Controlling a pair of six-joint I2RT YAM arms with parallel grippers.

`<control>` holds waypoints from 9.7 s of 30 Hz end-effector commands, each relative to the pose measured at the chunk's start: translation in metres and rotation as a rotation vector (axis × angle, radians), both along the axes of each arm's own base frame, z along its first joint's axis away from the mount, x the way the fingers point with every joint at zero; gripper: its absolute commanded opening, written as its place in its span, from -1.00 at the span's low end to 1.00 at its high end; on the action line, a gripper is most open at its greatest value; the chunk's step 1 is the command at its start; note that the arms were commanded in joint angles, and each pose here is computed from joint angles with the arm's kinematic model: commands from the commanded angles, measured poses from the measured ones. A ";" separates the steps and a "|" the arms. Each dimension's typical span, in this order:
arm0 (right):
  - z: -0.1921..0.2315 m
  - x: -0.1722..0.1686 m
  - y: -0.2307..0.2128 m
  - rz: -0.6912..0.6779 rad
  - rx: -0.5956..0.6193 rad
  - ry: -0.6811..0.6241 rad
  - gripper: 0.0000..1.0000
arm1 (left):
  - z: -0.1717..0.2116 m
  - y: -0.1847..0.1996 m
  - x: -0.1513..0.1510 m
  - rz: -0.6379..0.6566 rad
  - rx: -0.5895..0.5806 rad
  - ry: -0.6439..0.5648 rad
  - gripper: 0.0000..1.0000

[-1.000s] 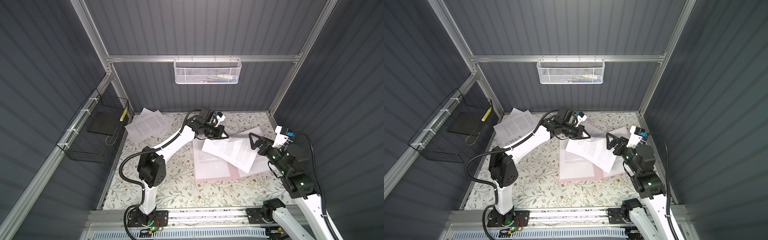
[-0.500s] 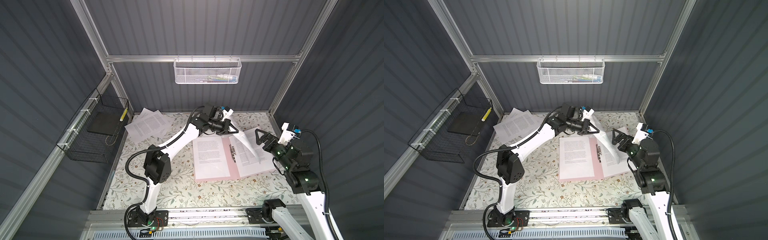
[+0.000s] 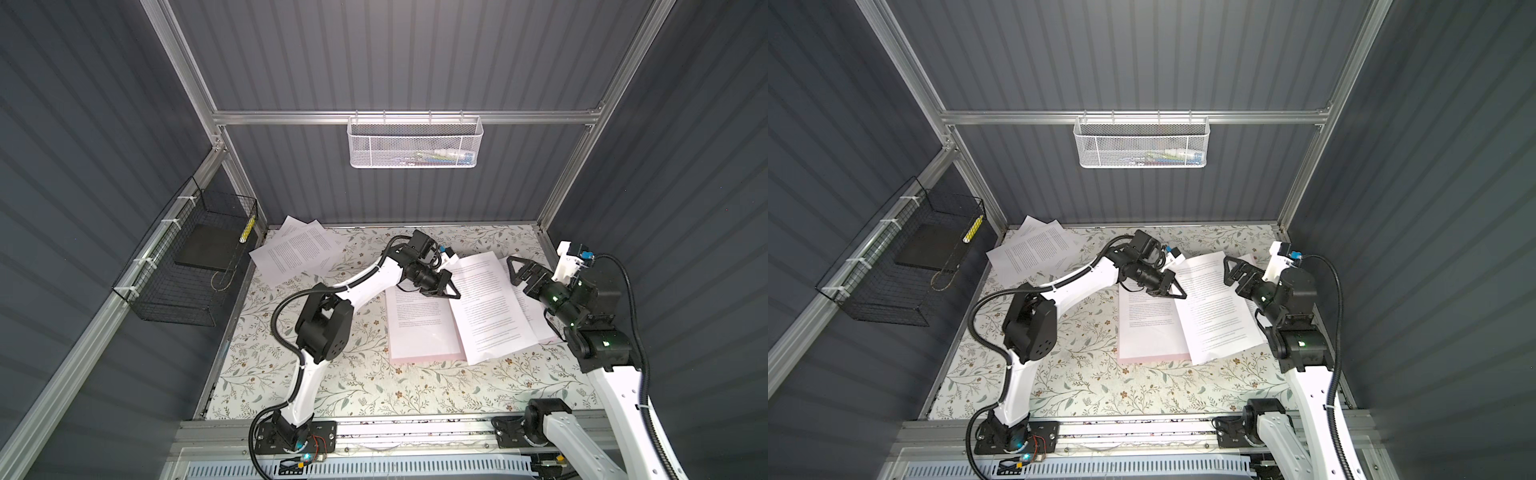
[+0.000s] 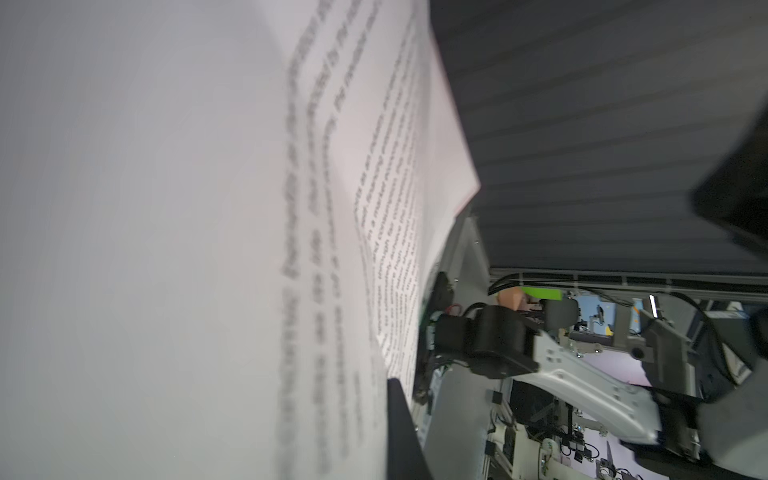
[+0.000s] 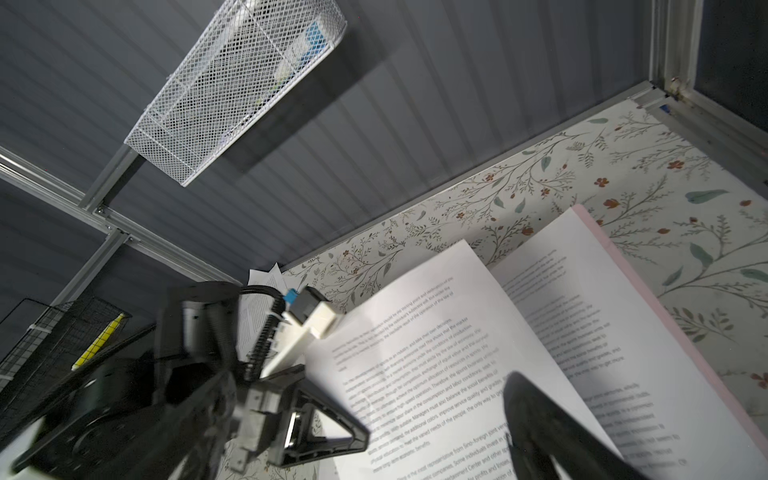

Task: Put the files into the folder

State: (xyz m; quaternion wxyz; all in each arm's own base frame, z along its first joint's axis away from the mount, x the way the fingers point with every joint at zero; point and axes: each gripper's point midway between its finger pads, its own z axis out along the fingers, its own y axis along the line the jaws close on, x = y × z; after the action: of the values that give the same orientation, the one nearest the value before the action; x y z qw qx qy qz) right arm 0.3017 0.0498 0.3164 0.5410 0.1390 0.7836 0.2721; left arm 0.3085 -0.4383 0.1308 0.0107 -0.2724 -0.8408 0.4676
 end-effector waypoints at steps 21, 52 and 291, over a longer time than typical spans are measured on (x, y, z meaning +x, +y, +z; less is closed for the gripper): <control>-0.158 0.010 0.051 0.255 -0.009 0.418 0.74 | -0.085 0.082 0.032 -0.011 0.359 0.019 -1.00; -0.244 0.065 0.076 0.392 -0.163 0.674 0.16 | -0.110 0.089 0.034 -0.024 0.431 0.036 -1.00; -0.102 0.026 0.053 0.293 0.087 0.256 0.98 | -0.085 0.436 0.287 1.103 0.566 -0.118 1.00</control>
State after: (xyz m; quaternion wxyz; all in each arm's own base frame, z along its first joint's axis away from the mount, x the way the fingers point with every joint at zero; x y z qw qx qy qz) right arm 0.3326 0.0920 0.2104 0.3840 0.1012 0.8502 0.3455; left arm 0.5981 -0.0002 0.0478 -0.2310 0.1835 -0.9487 0.1138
